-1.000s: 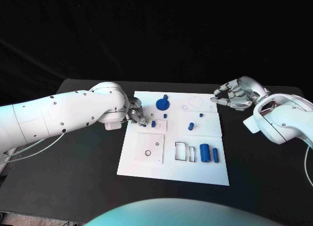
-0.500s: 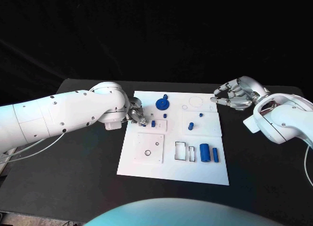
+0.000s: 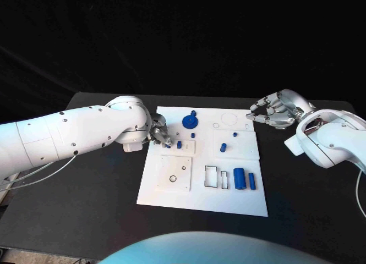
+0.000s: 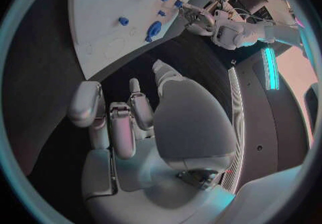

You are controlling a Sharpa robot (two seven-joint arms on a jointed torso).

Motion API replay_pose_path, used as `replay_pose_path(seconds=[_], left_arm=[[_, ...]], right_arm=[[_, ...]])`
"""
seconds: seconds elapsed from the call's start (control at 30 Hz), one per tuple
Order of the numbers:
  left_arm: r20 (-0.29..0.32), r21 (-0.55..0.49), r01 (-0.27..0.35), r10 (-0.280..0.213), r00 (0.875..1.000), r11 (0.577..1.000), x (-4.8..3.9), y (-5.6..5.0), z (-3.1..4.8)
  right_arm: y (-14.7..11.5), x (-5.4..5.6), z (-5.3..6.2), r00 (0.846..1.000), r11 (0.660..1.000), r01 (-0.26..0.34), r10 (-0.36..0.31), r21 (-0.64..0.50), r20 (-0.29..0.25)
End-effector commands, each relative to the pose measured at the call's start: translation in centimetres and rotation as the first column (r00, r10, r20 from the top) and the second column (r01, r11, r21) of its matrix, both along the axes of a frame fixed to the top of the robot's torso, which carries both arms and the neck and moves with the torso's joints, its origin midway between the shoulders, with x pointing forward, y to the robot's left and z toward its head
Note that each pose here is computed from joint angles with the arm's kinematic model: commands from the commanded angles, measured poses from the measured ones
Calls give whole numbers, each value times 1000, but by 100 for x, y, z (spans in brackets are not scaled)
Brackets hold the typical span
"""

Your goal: Assemble the parts on the task board

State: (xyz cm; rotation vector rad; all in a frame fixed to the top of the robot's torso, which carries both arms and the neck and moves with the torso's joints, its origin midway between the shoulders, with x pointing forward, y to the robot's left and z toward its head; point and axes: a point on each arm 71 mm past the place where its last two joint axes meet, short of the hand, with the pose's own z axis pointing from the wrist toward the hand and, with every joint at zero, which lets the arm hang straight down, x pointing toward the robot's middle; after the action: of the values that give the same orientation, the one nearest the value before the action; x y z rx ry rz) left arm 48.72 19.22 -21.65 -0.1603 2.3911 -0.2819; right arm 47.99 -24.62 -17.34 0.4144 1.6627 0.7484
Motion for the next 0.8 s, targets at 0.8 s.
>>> replay_pose_path(seconds=[0.8], left_arm=[[-19,22,-13,14,1000,1000,27,41,-45]], right_arm=[[-8,-12,-1,1000,1000,-8,8,-9,1]])
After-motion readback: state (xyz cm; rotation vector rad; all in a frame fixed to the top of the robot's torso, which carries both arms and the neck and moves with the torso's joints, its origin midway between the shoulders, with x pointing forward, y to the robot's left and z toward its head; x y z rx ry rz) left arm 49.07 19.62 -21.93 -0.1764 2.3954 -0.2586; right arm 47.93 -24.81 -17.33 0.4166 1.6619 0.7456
